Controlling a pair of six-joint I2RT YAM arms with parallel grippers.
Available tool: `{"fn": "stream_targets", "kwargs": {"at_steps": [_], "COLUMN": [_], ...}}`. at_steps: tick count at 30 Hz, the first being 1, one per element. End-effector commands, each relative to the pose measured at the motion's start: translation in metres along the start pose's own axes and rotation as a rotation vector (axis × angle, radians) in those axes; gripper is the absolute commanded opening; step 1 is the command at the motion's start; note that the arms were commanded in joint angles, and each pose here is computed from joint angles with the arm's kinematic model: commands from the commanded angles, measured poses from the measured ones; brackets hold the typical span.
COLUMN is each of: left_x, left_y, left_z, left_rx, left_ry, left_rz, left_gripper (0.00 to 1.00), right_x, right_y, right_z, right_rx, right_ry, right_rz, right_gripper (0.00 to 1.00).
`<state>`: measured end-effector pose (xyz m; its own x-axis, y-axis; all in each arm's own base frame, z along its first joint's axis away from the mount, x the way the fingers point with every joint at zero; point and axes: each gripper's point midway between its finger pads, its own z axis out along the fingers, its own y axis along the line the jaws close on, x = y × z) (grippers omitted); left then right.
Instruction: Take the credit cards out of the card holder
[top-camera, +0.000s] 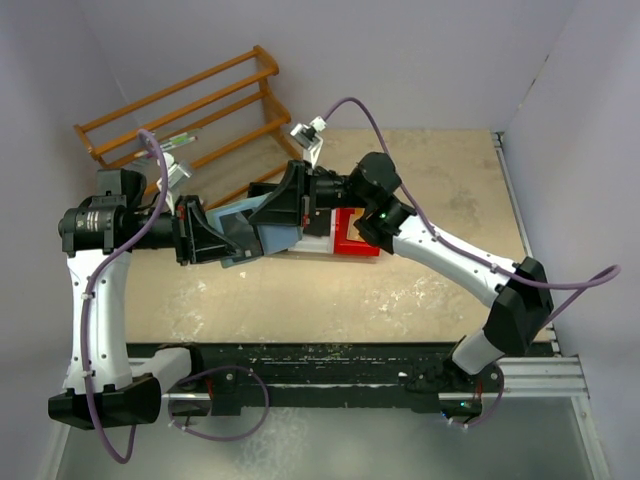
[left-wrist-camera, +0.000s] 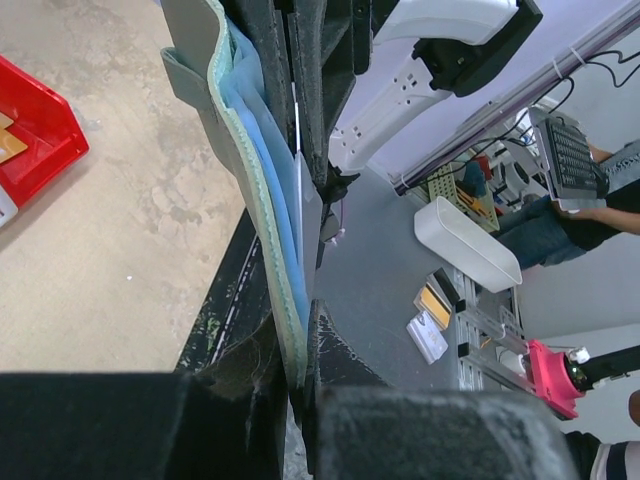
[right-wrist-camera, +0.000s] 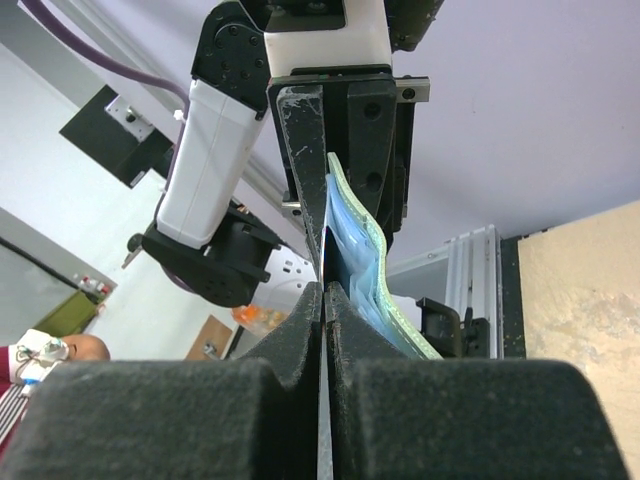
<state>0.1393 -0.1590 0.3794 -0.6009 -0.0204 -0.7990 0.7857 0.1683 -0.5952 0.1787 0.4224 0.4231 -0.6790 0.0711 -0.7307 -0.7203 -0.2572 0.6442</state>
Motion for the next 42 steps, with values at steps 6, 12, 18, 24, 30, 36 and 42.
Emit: {"fn": "stream_targets", "kwargs": {"at_steps": [6, 12, 18, 24, 30, 36, 42], "left_x": [-0.017, -0.018, -0.015, -0.013, -0.014, -0.019, -0.020], "left_y": [-0.025, -0.022, -0.011, -0.003, -0.001, 0.002, 0.001], "left_z": [0.000, 0.000, 0.000, 0.000, 0.000, 0.000, 0.000], "left_rx": [0.110, 0.104, 0.051, 0.022, 0.018, 0.006, 0.009], "left_ry": [-0.062, -0.056, -0.038, -0.028, -0.028, -0.032, -0.036], "left_rz": [0.073, 0.067, 0.060, 0.054, 0.048, 0.043, 0.040], "left_gripper": [0.07, 0.07, 0.07, 0.07, 0.08, 0.08, 0.08], "right_x": [-0.008, -0.008, -0.015, -0.016, -0.021, -0.015, -0.010], "right_y": [0.032, 0.031, 0.026, 0.023, 0.026, 0.027, 0.015], "right_z": [-0.022, -0.034, -0.054, -0.066, -0.061, -0.048, -0.034], "right_rx": [-0.086, -0.067, -0.026, 0.001, -0.006, 0.004, 0.040], "right_ry": [-0.028, -0.038, -0.066, -0.080, -0.099, -0.067, -0.047], "right_rz": [-0.061, -0.064, -0.068, -0.064, -0.100, -0.126, -0.114], "right_gripper": [0.00, 0.00, 0.00, 0.00, 0.13, 0.38, 0.47]}}
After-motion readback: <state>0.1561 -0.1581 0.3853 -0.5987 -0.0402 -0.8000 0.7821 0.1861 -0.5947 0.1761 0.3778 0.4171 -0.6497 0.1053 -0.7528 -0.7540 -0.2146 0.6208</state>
